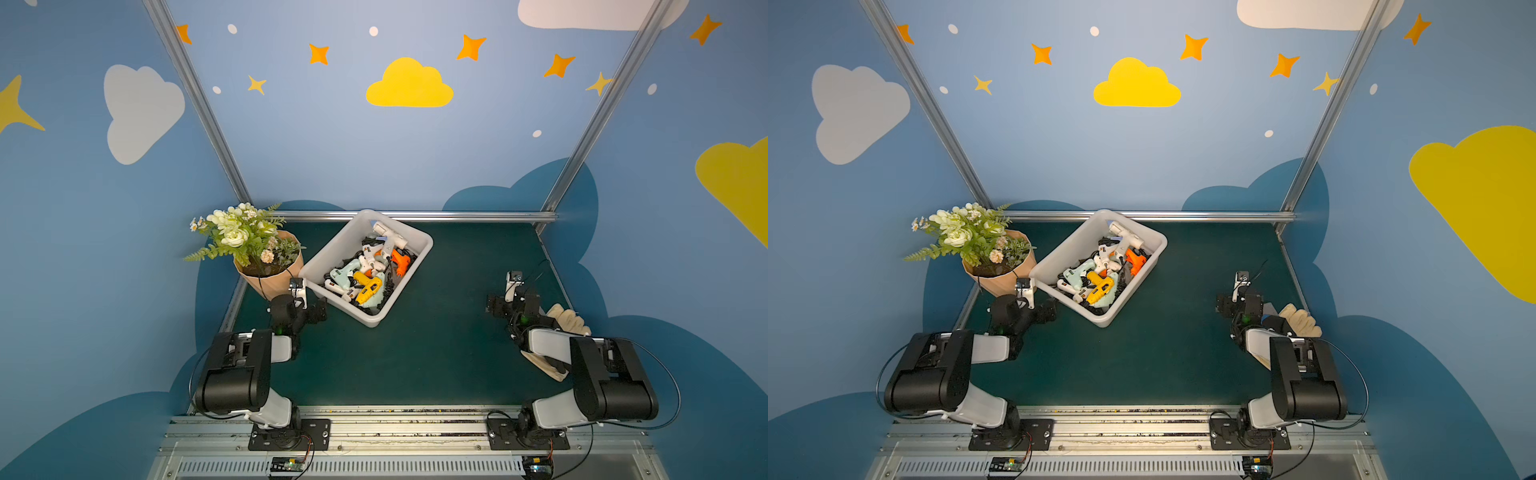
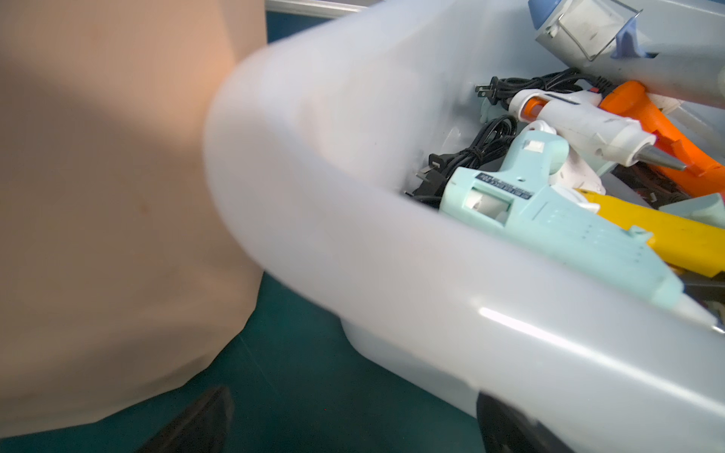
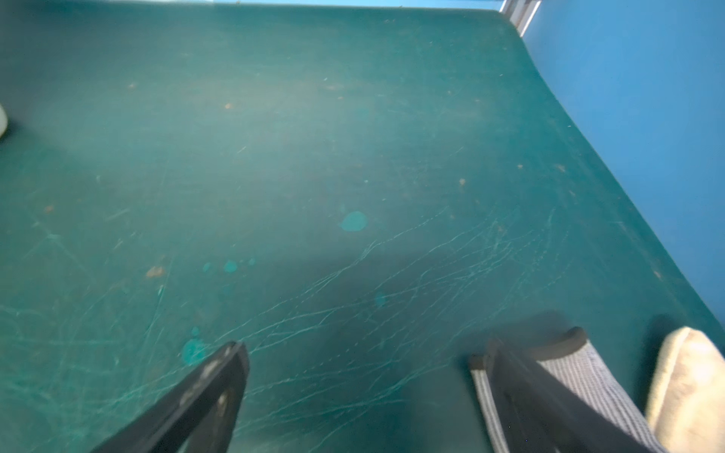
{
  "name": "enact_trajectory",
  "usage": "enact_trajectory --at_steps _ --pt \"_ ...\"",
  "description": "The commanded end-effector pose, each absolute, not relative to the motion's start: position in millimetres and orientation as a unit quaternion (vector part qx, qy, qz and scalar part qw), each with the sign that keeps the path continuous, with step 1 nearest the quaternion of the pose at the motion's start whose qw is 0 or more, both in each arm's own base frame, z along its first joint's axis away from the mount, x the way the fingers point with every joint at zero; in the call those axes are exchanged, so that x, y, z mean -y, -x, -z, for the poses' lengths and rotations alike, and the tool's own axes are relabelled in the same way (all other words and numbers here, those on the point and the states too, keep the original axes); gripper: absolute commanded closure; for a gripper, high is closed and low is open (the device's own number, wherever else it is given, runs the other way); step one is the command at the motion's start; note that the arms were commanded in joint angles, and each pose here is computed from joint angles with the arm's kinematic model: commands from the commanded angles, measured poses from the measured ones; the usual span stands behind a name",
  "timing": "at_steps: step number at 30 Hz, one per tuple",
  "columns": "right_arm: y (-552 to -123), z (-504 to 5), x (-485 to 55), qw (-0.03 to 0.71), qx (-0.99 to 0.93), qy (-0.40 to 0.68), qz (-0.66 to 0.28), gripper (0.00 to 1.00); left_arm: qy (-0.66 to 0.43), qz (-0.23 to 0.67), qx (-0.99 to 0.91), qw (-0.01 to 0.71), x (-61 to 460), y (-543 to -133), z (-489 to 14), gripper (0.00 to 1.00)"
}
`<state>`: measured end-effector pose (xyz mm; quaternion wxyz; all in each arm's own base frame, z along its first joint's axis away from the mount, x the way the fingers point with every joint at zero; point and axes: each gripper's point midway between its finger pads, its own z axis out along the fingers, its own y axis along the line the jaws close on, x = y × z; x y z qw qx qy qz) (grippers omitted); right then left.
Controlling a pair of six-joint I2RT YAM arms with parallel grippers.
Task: Put the hot melt glue gun into the storage box
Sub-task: Reset both arms
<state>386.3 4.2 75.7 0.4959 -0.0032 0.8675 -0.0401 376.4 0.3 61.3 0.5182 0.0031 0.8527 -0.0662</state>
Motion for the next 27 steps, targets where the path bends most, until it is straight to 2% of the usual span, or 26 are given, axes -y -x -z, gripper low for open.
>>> enact_trajectory --at_steps 1,27 --pt "-392.3 -85.5 -11.7 0.517 -0.856 0.012 0.02 0.02 -0.022 0.076 -0.833 0.548 7.1 -391.4 -83.5 0.0" --pt "-392.0 -85.4 -12.6 0.516 -0.856 0.016 0.022 0.02 -0.022 0.069 -0.834 0.547 6.8 -392.8 -83.6 0.0"
